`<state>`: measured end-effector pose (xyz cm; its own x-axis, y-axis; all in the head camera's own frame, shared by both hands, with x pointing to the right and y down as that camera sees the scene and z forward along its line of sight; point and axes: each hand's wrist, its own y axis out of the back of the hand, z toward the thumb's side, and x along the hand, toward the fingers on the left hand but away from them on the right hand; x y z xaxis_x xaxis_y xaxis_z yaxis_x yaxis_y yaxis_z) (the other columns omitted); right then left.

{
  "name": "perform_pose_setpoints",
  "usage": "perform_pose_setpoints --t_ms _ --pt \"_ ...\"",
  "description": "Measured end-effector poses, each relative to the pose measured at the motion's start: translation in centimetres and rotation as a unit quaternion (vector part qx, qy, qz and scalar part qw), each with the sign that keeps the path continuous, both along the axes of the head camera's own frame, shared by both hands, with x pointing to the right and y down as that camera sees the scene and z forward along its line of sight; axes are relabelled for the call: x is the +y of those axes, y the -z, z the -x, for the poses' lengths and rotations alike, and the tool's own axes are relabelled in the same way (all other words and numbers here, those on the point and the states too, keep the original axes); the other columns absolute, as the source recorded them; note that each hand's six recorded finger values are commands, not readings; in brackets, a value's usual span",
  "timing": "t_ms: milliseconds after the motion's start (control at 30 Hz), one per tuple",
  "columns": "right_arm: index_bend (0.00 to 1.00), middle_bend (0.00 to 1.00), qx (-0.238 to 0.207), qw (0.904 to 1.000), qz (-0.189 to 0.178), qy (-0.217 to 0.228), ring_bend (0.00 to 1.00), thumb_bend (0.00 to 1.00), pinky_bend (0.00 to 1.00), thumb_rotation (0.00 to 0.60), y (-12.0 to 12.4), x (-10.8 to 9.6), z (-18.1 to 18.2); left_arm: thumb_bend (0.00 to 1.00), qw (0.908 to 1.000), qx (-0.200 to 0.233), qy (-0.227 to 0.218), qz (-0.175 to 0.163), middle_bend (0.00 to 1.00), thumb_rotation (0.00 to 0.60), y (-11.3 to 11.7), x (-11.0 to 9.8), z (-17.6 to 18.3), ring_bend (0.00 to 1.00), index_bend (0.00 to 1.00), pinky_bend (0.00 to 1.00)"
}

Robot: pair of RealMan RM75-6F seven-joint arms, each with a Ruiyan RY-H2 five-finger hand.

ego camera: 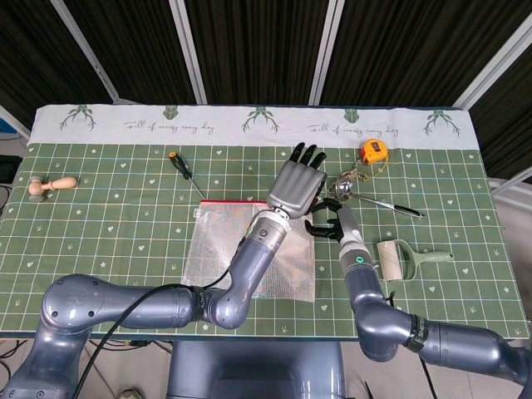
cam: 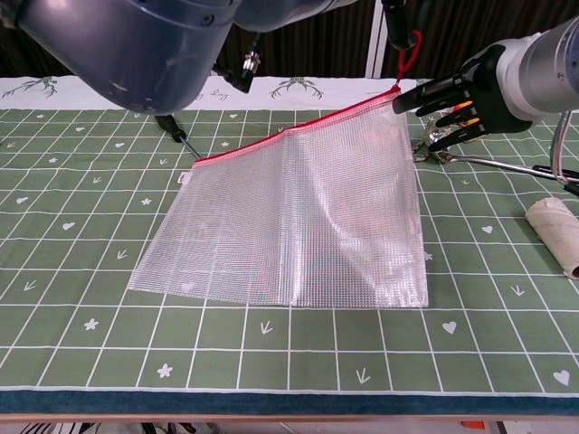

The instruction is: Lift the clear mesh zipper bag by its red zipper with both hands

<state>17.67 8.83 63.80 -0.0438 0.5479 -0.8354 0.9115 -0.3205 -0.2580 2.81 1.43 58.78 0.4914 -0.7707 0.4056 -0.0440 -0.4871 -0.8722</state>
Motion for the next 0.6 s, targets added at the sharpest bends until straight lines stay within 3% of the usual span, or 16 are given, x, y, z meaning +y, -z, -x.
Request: perform_pose_setpoints --t_ms 600 --pt "0.53 0.16 -0.004 1.0000 0.002 -0.009 0.00 0.50 0.21 0.600 -0.24 -0.78 0.80 0.40 1.0000 0.001 0.004 0.002 0.14 0.600 0.14 0.15 0.14 0.00 0.62 0.00"
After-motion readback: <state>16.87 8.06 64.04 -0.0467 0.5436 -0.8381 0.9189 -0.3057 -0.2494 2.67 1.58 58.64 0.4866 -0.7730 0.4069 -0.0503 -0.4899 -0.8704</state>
